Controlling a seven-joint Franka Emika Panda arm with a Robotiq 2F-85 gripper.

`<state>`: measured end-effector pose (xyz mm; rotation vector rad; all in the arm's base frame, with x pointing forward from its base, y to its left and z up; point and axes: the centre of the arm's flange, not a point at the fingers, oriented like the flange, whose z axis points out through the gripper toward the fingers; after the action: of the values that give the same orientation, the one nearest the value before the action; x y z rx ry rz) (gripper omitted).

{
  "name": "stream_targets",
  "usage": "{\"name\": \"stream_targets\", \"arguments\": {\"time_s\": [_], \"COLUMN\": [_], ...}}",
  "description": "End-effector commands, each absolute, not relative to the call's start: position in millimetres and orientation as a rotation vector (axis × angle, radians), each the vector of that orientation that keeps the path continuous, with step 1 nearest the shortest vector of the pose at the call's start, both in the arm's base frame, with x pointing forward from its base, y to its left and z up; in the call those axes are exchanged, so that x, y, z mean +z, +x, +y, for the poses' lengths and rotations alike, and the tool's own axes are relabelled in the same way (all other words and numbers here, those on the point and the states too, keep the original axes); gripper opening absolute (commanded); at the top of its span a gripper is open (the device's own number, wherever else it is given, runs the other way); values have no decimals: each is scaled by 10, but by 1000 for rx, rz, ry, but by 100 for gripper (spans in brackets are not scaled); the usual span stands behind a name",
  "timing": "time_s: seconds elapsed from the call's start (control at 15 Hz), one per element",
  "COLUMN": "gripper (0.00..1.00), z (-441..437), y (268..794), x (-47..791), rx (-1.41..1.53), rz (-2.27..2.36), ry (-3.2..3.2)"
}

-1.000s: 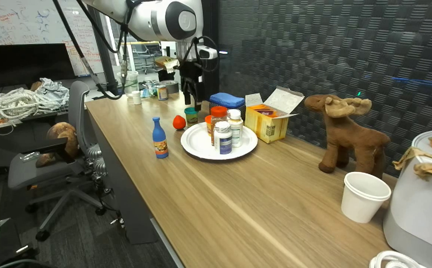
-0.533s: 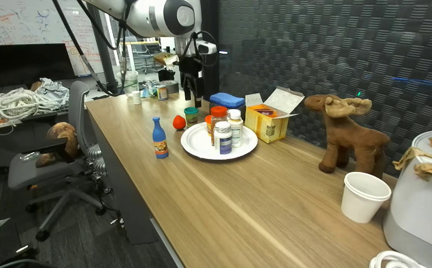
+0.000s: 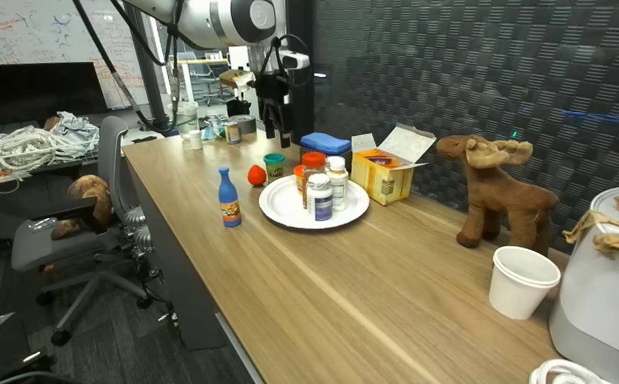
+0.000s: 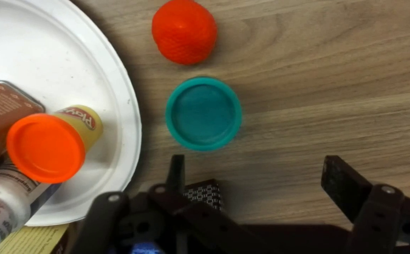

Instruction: Put all the items surrounding the plate on to the plate.

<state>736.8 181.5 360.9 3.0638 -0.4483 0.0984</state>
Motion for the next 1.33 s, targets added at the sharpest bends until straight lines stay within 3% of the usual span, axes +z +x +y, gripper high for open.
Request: {"name": "stream_targets", "arguments": {"time_s": [0.0,1.27], "gripper": [100,100], "z": [1831,1757], "y": [7311,7178], "x": [3653,3392], "rx": [112,-35], "rz": [-446,-500], "ry": [3042,2995]}}
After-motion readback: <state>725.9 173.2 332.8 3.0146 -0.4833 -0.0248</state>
